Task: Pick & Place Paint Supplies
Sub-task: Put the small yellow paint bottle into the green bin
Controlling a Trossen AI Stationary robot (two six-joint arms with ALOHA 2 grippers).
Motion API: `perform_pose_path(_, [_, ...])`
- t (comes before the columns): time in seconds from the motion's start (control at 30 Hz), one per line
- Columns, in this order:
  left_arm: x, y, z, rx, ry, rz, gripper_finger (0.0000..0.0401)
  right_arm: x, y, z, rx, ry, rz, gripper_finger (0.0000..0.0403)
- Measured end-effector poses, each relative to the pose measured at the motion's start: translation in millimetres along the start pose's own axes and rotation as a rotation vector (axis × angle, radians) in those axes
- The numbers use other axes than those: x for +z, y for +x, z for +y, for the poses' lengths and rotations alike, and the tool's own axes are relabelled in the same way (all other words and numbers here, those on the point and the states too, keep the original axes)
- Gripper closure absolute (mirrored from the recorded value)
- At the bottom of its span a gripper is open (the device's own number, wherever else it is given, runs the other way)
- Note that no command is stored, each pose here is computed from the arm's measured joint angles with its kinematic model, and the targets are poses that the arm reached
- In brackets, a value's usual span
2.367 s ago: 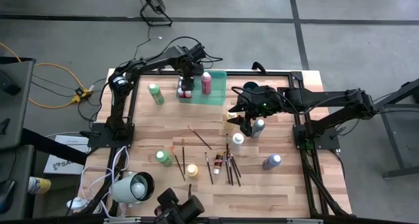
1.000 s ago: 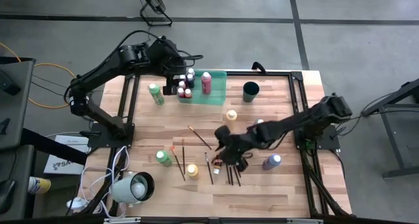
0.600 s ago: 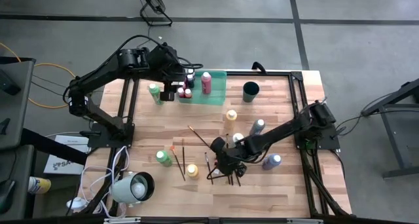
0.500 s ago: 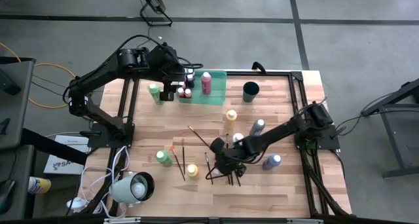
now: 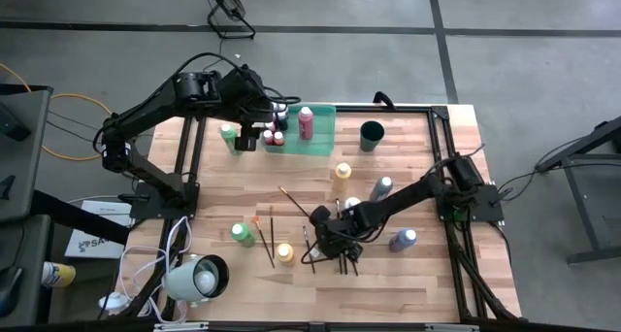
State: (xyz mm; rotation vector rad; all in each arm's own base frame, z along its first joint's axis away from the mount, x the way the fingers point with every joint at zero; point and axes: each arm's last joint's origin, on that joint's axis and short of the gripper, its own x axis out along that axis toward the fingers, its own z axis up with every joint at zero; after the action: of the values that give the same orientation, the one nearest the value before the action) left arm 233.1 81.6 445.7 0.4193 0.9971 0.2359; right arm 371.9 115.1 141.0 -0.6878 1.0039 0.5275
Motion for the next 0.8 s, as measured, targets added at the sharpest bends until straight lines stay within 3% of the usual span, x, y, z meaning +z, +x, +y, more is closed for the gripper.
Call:
perform_pose_path(0.27, [0,0,0,-0.004,0.003,0.0,0.0148,0,-4,-3,-0.011,0.176,-0.011,0.0287])
perform_pose_path(0.4, [0,0,0,-0.007,0.003,-0.002,0.0148,4,-16,-6,-0.027,0.28,-0.043,0.0296])
perform_pose_path(0.8, [3,0,-1,-0.073,0.004,-0.07,0.0148,3,-112,-42,-0.243,0.717,-0.277,0.0292])
